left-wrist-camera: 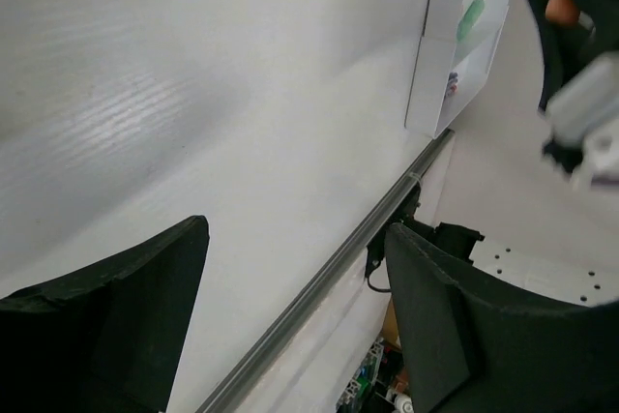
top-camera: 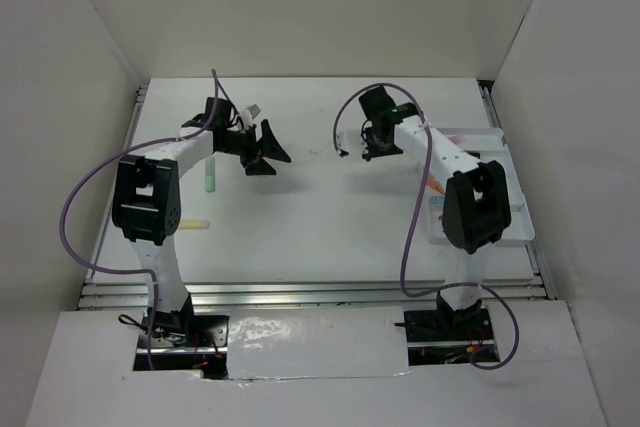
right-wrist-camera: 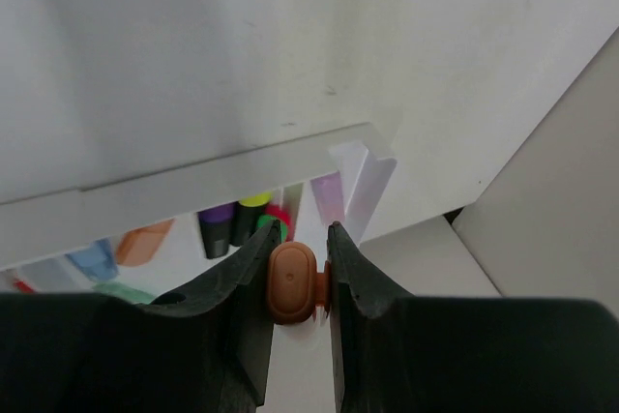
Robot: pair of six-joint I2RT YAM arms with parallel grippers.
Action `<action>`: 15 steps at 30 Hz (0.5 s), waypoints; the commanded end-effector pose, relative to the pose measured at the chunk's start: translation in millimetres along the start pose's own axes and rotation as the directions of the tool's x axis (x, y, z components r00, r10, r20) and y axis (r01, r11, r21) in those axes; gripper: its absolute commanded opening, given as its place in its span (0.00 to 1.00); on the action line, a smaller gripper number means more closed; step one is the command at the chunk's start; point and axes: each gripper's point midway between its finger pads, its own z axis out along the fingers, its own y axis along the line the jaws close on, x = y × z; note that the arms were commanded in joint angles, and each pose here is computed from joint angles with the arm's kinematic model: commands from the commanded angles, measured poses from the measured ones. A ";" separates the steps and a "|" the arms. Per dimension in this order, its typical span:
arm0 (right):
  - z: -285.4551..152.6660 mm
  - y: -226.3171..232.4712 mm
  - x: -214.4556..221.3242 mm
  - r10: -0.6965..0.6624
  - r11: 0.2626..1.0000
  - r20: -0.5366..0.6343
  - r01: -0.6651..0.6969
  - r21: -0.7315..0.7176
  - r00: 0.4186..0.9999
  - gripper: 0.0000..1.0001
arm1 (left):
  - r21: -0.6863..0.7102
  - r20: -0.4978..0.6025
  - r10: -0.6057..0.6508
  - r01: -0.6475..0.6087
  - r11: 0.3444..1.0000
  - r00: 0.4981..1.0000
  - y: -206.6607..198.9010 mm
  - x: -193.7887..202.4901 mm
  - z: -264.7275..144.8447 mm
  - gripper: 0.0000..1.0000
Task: Sort the stationery into containers
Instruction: Place the stationery into the container
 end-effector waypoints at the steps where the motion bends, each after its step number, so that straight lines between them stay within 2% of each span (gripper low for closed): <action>1: 16.8 -22.9 30.9 -0.027 0.999 -0.048 0.025 -0.038 0.998 0.01 | 0.030 -0.017 0.052 -0.051 0.998 0.999 -14.4 9.9 0.5 0.86; 8: 44.2 -58.5 80.7 -0.024 0.999 -0.107 0.021 -0.027 0.994 0.02 | 0.060 -0.041 0.078 -0.075 0.995 0.996 -19.5 13.5 5.1 0.86; 15: 74.5 -56.6 112.1 -0.027 0.998 -0.166 0.016 -0.069 0.986 0.03 | 0.065 -0.057 0.066 -0.062 0.996 0.996 -15.7 13.8 7.6 0.87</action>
